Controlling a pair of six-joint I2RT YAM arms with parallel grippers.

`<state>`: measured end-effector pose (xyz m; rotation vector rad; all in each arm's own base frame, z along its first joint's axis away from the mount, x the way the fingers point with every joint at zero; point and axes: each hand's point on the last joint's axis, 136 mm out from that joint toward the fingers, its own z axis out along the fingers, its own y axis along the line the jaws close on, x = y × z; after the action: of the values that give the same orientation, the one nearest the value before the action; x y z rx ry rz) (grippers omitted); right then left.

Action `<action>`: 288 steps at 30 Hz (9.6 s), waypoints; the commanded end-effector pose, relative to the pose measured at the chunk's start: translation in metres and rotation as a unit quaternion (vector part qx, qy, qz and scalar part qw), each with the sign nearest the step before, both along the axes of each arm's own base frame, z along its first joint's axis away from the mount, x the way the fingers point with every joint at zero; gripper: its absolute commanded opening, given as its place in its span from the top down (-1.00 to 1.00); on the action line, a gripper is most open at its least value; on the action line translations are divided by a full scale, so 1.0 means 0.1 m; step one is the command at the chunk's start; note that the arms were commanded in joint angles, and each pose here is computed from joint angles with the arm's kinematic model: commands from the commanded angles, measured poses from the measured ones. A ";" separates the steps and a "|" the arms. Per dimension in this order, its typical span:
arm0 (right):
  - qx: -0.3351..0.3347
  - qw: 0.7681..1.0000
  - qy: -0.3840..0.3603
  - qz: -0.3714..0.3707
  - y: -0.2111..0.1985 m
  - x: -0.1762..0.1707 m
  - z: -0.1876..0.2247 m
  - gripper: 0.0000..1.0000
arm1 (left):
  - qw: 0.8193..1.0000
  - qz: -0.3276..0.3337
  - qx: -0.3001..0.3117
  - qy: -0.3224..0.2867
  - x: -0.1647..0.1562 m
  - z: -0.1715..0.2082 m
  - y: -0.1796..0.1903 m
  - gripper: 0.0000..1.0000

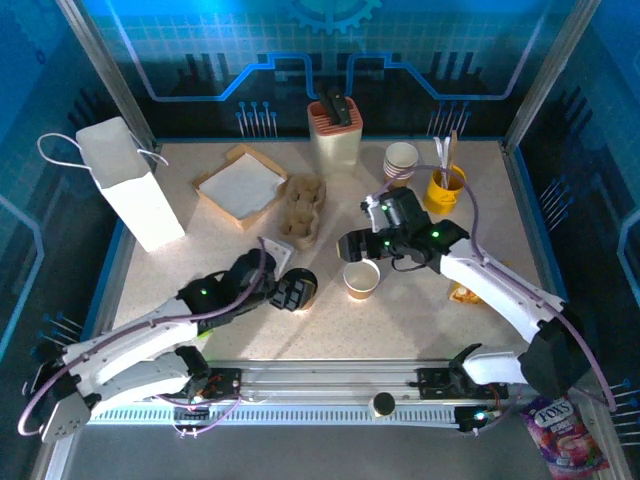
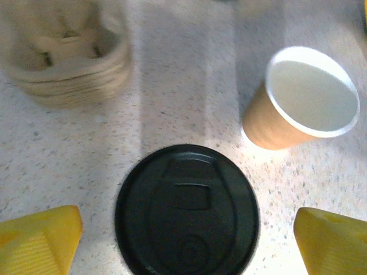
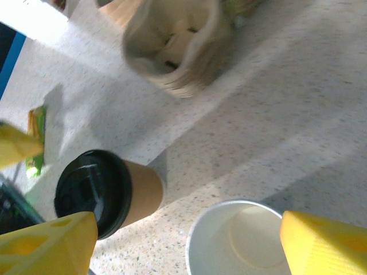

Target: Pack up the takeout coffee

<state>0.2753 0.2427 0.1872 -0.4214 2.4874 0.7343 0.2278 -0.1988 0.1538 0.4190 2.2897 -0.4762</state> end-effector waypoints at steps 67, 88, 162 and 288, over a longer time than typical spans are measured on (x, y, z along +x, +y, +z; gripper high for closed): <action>-0.081 0.975 -0.037 0.203 0.85 -0.28 -0.56 -0.64 | 0.955 0.181 -0.143 0.185 0.06 -0.40 0.32 -0.65; -0.166 0.963 -0.009 0.214 0.55 -0.45 -1.25 -0.62 | 0.948 0.201 -0.071 0.237 -0.15 -0.98 0.56 -0.62; -0.224 0.940 0.080 -0.244 -1.76 1.98 -1.22 0.57 | 0.984 0.054 -0.169 0.016 0.81 0.83 -0.27 -0.72; 0.520 0.849 0.018 -0.087 0.42 0.76 2.09 0.78 | 0.745 0.059 -0.662 -0.052 1.35 2.86 -0.73 -0.75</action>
<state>0.3586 0.2747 0.3903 0.2733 1.7495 1.7871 0.3615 -0.2772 0.4222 -0.4233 1.3863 -1.7289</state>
